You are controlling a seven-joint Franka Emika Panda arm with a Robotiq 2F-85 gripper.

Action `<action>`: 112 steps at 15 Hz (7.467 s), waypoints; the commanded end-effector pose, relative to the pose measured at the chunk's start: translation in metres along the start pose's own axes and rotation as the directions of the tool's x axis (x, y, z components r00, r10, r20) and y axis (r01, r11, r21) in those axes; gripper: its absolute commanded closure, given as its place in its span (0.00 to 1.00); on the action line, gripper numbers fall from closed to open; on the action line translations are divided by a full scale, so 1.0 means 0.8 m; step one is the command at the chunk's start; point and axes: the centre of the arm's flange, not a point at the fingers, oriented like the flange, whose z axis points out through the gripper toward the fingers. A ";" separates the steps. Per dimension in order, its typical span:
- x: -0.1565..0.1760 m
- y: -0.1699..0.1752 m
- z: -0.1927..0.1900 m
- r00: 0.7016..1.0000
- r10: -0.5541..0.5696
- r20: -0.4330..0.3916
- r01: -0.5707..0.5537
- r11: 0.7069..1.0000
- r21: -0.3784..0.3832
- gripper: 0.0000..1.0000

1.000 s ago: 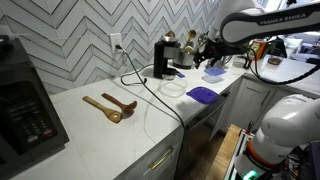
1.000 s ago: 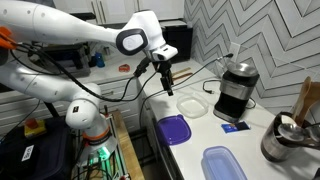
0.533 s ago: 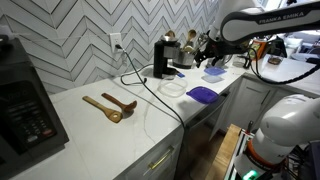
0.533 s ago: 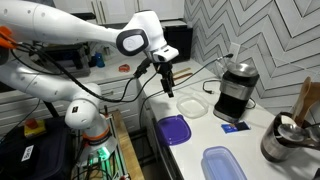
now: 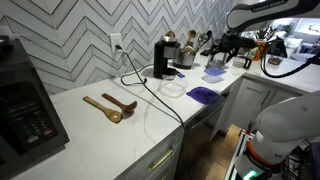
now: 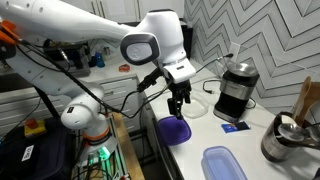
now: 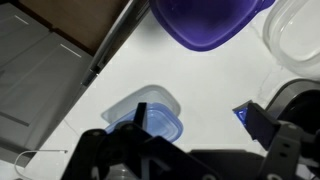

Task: Remove the light blue lid from the lunchbox, pick up the lunchbox on the right and then put in inside the other lunchbox on the left

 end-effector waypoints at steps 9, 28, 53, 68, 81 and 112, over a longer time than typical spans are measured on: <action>0.129 0.120 0.072 0.980 0.152 0.128 -0.162 0.985 0.067 0.00; 0.164 0.199 0.152 0.959 0.202 0.198 -0.219 0.973 0.068 0.00; 0.206 0.234 0.226 0.946 0.153 0.286 -0.241 0.921 0.305 0.23; 0.209 0.234 0.222 0.942 0.135 0.308 -0.250 0.893 0.373 0.53; 0.218 0.245 0.219 0.956 0.123 0.266 -0.218 0.904 0.368 0.00; 0.229 0.251 0.235 0.965 0.097 0.245 -0.195 0.888 0.417 0.79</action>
